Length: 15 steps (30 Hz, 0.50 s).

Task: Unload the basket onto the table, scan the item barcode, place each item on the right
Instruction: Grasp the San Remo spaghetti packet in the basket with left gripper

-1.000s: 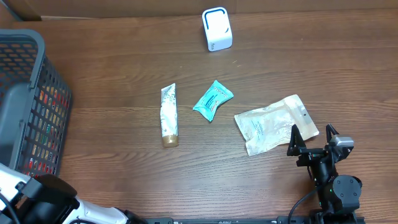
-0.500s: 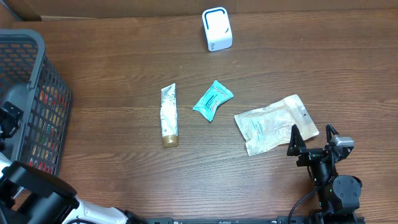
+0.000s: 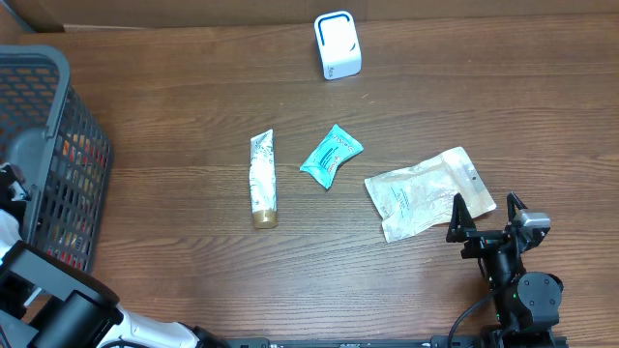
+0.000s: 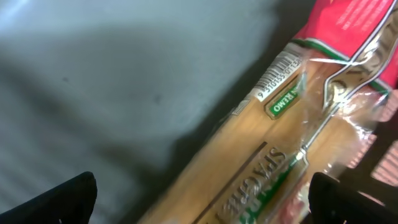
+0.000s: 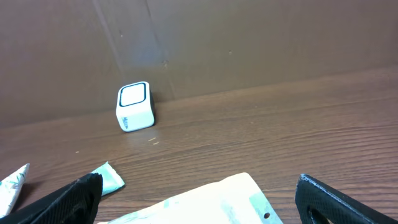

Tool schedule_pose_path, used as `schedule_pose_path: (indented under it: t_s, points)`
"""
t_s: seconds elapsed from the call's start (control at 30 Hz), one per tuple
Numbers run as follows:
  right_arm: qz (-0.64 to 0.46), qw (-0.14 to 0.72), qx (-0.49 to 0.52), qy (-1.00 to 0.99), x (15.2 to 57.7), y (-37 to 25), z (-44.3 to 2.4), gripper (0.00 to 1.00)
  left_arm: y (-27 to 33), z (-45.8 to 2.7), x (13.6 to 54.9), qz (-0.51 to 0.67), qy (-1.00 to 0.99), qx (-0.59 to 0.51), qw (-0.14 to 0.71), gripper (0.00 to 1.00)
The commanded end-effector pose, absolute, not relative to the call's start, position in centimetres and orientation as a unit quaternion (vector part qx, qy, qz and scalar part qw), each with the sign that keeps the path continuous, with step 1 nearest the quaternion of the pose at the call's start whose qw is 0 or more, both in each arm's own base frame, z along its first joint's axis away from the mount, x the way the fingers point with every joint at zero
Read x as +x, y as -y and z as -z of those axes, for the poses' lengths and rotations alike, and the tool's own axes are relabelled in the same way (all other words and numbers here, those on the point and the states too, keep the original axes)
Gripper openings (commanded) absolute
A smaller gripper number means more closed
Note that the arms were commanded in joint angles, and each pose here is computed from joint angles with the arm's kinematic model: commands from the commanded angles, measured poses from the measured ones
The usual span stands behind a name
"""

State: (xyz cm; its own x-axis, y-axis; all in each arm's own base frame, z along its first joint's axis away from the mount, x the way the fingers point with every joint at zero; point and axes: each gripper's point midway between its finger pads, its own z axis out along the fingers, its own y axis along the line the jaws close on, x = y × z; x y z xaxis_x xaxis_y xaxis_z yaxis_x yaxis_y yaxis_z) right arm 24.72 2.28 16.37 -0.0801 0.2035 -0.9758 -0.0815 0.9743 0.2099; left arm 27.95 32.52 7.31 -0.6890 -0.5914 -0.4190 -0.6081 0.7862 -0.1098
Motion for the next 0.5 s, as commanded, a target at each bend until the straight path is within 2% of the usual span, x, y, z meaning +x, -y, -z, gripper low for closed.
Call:
schedule_pose_path:
  t_s: [0.0,0.1,0.13,0.23,0.3,0.37,0.4,0.43,0.47]
  points:
    - [-0.104,0.676,0.04,-0.728,24.8,-2.3,-16.0,1.0,-29.1,-4.1,28.6,0.018,-0.942,-0.271,0.197,1.0]
    - [-0.104,0.676,0.04,-0.728,24.8,-2.3,-16.0,1.0,-28.0,-2.4,29.0,0.029,-0.948,-0.256,0.185,1.0]
    - [-0.104,0.676,0.04,-0.728,24.8,-2.3,-16.0,1.0,-27.8,-2.0,29.1,0.033,-0.95,-0.254,0.181,0.97]
    - [-0.105,0.676,0.04,-0.728,24.8,-2.3,-16.0,1.0,-27.3,-1.0,29.5,0.039,-0.952,-0.247,0.174,0.79]
    - [-0.105,0.676,0.04,-0.728,24.8,-2.3,-16.0,1.0,-27.0,-0.5,29.7,0.042,-0.954,-0.245,0.17,0.62]
    - [-0.104,0.676,0.04,-0.728,24.8,-2.3,-16.0,1.0,-26.9,-0.4,29.8,0.042,-0.954,-0.242,0.169,0.26]
    - [-0.105,0.676,0.04,-0.728,24.8,-2.3,-16.0,1.0,-26.9,-0.4,29.9,0.042,-0.954,-0.242,0.17,0.13]
    - [-0.104,0.676,0.04,-0.728,24.8,-2.3,-16.0,1.0,-27.0,-0.4,29.9,0.041,-0.954,-0.242,0.171,0.04]
    - [-0.104,0.676,0.04,-0.728,24.8,-2.3,-16.0,1.0,-27.1,-0.4,29.9,0.038,-0.954,-0.242,0.172,0.04]
